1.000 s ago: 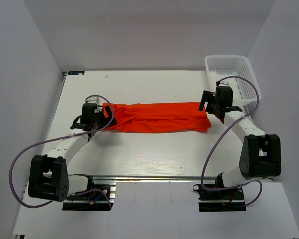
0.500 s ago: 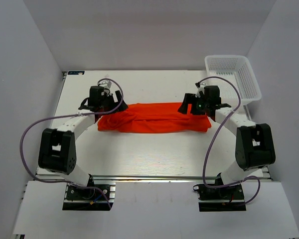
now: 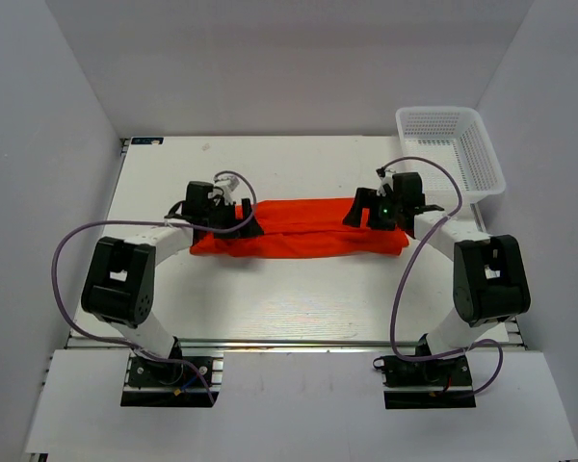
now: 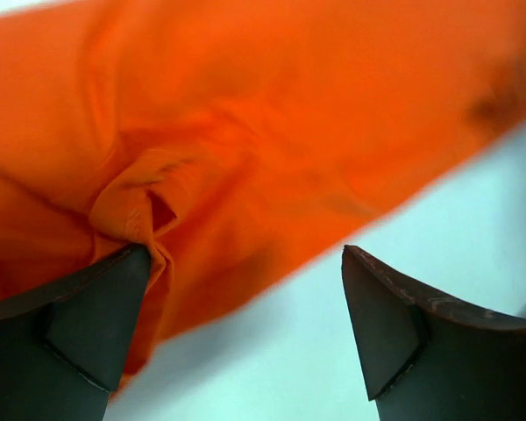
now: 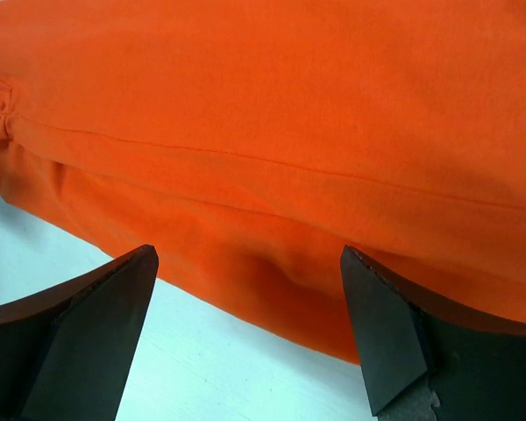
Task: Fold and stack the t-shirts
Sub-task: Fold the other side of the tshirt into a rectangle
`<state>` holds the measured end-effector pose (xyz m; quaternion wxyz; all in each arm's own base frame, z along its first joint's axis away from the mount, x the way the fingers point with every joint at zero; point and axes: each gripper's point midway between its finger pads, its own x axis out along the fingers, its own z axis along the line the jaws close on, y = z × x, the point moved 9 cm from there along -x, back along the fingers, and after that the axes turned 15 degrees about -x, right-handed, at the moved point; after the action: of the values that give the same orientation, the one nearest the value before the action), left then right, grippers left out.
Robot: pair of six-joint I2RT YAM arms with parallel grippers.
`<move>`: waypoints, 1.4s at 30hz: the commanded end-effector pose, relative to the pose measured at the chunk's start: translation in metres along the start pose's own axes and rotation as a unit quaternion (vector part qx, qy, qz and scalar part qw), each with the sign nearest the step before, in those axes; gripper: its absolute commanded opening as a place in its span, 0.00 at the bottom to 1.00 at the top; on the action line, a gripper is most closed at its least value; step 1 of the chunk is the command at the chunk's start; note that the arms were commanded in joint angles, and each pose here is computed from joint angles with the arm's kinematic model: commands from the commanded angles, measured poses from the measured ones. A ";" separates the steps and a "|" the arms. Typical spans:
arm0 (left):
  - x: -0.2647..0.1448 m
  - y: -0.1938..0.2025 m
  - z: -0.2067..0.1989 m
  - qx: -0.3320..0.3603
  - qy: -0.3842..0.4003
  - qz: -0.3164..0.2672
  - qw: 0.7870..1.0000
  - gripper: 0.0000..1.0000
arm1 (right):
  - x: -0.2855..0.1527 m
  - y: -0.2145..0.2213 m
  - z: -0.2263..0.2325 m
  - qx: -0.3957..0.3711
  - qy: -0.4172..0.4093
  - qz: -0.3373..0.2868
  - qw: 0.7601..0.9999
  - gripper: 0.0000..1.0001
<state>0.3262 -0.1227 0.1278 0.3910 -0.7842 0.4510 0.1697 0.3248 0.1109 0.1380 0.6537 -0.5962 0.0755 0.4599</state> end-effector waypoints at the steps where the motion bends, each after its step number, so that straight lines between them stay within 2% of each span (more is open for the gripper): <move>1: -0.019 0.023 -0.025 0.055 0.097 0.029 0.993 1.00 | -0.004 -0.007 0.001 -0.002 -0.003 -0.030 1.000 0.90; 4: -0.024 0.037 -0.032 0.076 0.116 0.058 0.989 1.00 | -0.005 -0.004 0.002 -0.001 -0.007 -0.031 0.999 0.90; 9: -0.041 0.041 -0.052 0.126 0.141 0.058 0.980 1.00 | -0.011 -0.005 0.003 -0.007 0.000 -0.038 0.999 0.90; 13: -0.053 0.029 -0.050 0.118 0.039 0.016 0.992 1.00 | -0.014 -0.006 0.002 -0.008 0.011 -0.040 0.999 0.90; 17: -0.069 0.020 -0.061 0.118 0.030 -0.016 0.992 1.00 | -0.016 -0.008 0.002 -0.013 0.017 -0.042 0.999 0.90; 19: -0.076 0.014 -0.060 0.108 0.000 -0.061 0.992 1.00 | -0.018 -0.008 0.003 -0.013 0.019 -0.043 0.999 0.90; 21: -0.076 0.008 -0.050 0.087 -0.042 -0.091 0.991 1.00 | -0.018 -0.006 0.003 -0.016 0.019 -0.042 0.999 0.90; 22: -0.075 0.007 -0.051 0.088 -0.040 -0.096 0.991 1.00 | -0.019 -0.006 0.003 -0.015 0.020 -0.044 0.999 0.90; 25: -0.058 0.000 -0.045 0.086 -0.056 -0.079 0.992 1.00 | -0.021 -0.004 0.005 -0.017 0.024 -0.043 0.999 0.90; 32: -0.008 0.008 -0.028 0.060 -0.061 0.021 0.996 1.00 | -0.032 0.004 0.005 -0.017 0.041 -0.050 0.998 0.90; 38: -0.020 0.027 -0.053 0.076 0.054 0.037 0.995 1.00 | -0.037 0.007 0.005 -0.018 0.048 -0.054 0.997 0.90; 42: -0.034 0.044 -0.066 0.086 0.079 0.035 0.993 1.00 | -0.036 0.010 0.006 -0.010 0.045 -0.050 0.998 0.90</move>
<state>0.2786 -0.1563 0.1474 0.4285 -0.7359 0.5033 0.1469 0.2942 0.0987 0.1498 0.6606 -0.6197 0.0804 0.4161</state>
